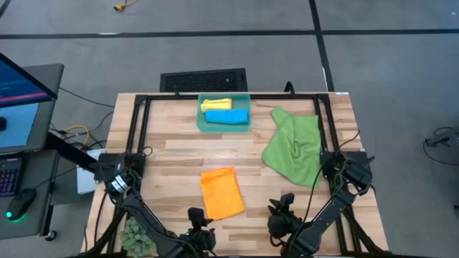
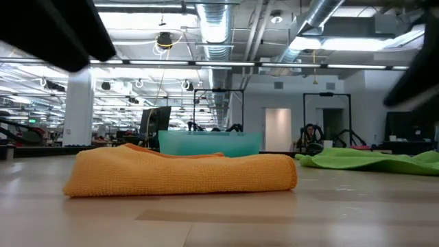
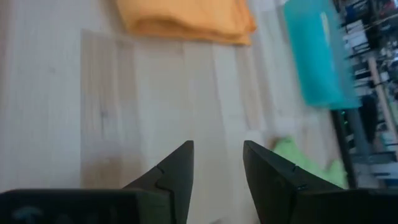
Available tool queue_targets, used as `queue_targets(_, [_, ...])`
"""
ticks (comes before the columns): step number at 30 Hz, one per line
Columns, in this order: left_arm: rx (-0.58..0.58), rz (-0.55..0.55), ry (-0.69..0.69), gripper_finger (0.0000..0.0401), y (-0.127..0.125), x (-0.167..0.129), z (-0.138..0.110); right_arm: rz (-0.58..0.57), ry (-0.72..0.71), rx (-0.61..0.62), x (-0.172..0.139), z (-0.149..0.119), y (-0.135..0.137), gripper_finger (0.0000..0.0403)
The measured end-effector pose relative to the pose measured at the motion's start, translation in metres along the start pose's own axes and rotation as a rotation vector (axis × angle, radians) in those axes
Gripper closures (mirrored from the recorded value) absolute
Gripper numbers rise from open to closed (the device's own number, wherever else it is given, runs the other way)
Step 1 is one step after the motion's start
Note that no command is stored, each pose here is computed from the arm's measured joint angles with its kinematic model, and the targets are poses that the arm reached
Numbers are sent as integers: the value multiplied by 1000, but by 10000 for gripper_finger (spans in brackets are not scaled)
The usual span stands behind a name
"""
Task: Roll microfiber towels into tight, uniform cylinder then place into a basket
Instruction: Roll the orange microfiber towel
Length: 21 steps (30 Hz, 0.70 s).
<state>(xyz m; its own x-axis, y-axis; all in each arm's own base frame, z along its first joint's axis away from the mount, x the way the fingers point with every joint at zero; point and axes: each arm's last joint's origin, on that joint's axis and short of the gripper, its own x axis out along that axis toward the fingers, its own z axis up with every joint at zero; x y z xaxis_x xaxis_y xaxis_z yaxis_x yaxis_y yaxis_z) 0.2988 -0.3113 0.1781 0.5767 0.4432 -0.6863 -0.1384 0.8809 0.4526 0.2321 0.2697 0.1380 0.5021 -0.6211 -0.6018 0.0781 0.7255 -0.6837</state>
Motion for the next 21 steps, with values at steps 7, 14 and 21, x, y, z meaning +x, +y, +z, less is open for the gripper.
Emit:
queue_targets(7, [31,-75,25,234,-8,29,-7,75,-65,55,11,0,15,257])
queue_targets(14, [-14,-51,106,234,-7,40,-28,150,-136,6,24,23,19,274])
queue_targets(21, [-9,-37,131,234,-4,50,-37,295,-155,-29,44,48,16,280])
